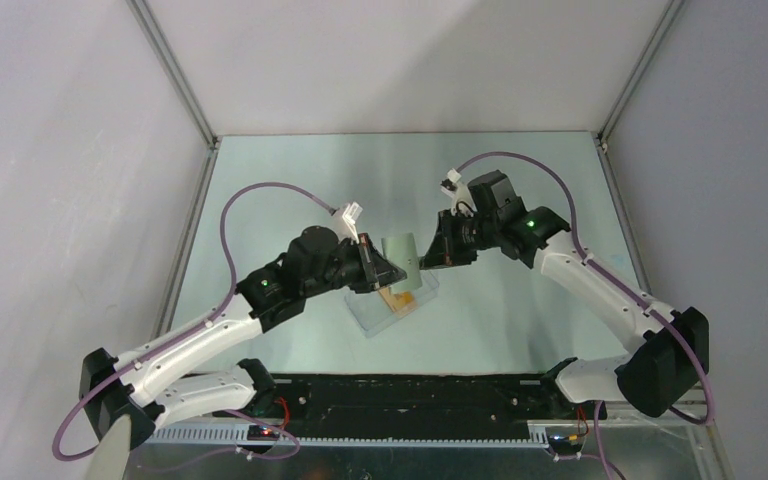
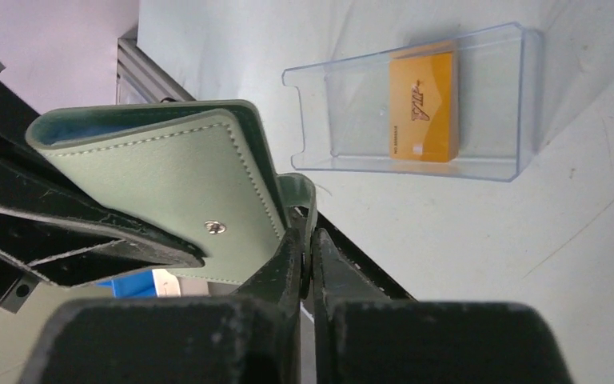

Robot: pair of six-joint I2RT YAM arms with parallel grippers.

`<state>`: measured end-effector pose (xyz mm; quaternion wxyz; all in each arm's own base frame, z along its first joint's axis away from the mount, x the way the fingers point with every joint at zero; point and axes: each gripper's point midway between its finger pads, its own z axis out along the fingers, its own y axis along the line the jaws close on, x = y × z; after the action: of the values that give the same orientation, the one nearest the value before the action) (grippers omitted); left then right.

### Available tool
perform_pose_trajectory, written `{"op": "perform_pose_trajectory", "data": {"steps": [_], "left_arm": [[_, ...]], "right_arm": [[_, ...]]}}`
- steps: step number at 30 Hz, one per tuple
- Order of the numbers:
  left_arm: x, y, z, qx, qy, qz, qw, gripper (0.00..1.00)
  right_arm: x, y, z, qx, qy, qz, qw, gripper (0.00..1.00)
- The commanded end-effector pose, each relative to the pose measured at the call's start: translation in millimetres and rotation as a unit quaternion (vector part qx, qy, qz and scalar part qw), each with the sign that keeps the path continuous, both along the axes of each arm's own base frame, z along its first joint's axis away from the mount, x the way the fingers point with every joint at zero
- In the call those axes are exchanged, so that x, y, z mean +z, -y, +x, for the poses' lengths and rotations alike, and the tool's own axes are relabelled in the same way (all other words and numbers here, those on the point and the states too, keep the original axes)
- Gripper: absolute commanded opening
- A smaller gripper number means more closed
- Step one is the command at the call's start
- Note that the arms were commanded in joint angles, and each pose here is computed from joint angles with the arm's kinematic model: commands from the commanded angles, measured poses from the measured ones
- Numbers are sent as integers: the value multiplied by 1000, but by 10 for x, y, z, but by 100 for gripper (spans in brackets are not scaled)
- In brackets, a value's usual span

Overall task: Put the credit cards into the card holder
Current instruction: Open the card holder at the center of the board.

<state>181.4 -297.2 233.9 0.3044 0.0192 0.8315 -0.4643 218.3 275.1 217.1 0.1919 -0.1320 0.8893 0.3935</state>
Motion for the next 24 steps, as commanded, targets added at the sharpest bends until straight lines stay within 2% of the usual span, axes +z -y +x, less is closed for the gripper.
{"op": "perform_pose_trajectory", "data": {"steps": [1, 2, 4, 5, 6, 7, 9, 13, 16, 19, 24], "left_arm": [[162, 63, -12, -17, 27, -22, 999, 0], [156, 60, -13, -17, 27, -22, 999, 0], [139, 44, -7, -14, 31, -18, 999, 17], [139, 15, -1, -10, 36, -16, 999, 47], [83, -35, 37, 7, 39, -7, 999, 60], [109, -101, 37, 18, 47, -7, 999, 80], [108, -316, 142, 72, 74, 8, 995, 97], [166, -747, 186, 132, 138, 38, 981, 100], [324, -964, 124, 127, 212, 56, 967, 100], [450, -1023, 13, 85, 277, 73, 954, 100], [601, -790, -341, -67, 361, 64, 928, 100]], "right_arm": [[12, 66, 56, -12, 13, -9, 1000, 0], [33, 77, 49, -12, 15, -7, 1000, 0], [100, 109, 34, -10, 24, -1, 1000, 0], [165, 137, 24, -7, 38, 4, 999, 0], [213, 138, -5, 1, 45, 10, 999, 0], [303, 156, -37, 10, 66, 18, 998, 0], [444, 175, -115, 30, 93, 33, 995, 0], [672, 183, -335, 80, 129, 66, 986, 0], [755, 167, -487, 122, 139, 85, 979, 0], [777, 145, -644, 161, 127, 95, 974, 0], [825, 79, -897, 229, 101, 119, 961, 0]]}}
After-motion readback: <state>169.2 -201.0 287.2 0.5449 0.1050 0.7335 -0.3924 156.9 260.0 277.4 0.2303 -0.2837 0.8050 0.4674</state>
